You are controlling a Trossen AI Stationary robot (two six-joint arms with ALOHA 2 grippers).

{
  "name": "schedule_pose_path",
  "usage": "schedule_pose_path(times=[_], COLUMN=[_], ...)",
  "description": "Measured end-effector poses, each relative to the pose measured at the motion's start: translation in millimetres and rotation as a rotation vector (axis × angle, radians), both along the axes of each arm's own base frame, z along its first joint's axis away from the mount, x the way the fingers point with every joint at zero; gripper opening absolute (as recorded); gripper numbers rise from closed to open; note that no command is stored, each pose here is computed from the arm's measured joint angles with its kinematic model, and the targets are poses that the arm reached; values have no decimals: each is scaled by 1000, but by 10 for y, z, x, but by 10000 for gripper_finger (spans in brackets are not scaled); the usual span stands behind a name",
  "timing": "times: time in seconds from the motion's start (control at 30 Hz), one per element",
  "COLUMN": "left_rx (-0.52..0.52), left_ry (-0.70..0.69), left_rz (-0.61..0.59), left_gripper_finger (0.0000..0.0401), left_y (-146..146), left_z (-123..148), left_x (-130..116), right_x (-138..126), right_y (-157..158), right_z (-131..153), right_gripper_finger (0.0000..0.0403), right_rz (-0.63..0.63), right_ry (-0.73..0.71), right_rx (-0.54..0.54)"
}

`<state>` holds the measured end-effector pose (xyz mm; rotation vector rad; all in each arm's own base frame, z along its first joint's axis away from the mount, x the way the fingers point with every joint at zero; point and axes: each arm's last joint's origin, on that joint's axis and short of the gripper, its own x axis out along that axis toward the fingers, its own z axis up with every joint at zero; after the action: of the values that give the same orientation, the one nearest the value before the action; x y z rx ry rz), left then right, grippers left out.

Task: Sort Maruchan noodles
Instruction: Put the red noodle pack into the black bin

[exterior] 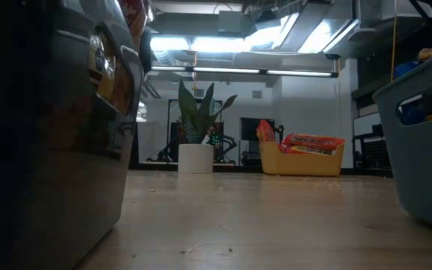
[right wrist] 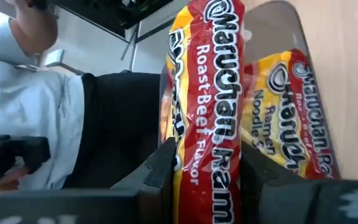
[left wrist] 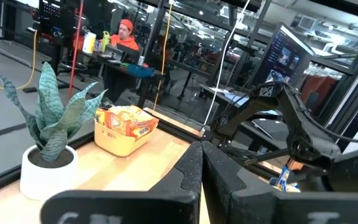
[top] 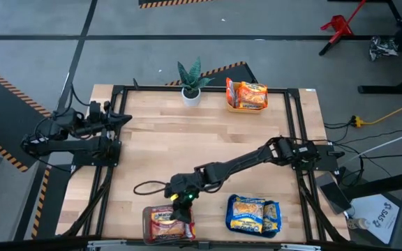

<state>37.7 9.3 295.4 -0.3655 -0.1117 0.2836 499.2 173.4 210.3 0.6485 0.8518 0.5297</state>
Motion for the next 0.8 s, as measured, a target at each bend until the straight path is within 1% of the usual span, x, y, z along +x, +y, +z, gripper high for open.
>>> schedule_pose_path(times=[0.03, 0.1, 0.2, 0.33, 0.47, 0.57, 0.67, 0.8], left_rx=[0, -1, -2, -4, -4, -4, -4, -3], left_ry=[2, 10, 30, 45, 45, 45, 44, 44], left_rz=[0, 0, 4, 6, 6, 7, 7, 7], left_gripper_finger=[0, 0, 0, 0, 0, 0, 0, 0], left_y=[0, 0, 1, 2, 2, 2, 2, 2], left_z=[-2, -10, -28, -43, -43, -43, -43, -42], left_x=[1, 1, 2, 2, 1, 2, 2, 1], right_x=[19, 14, 30, 29, 21, 19, 22, 21], right_y=[6, 5, 9, 10, 21, 26, 26, 27], right_z=[-19, -65, -123, -126, -120, -123, -120, -120], right_gripper_finger=[96, 96, 97, 97, 97, 99, 116, 154], right_rz=[4, 5, 8, 15, 57, 49, 48, 49], right_ry=[-11, 17, 21, 20, 26, 26, 21, 23], right_rx=[10, 6, 7, 6, 35, 27, 26, 29])
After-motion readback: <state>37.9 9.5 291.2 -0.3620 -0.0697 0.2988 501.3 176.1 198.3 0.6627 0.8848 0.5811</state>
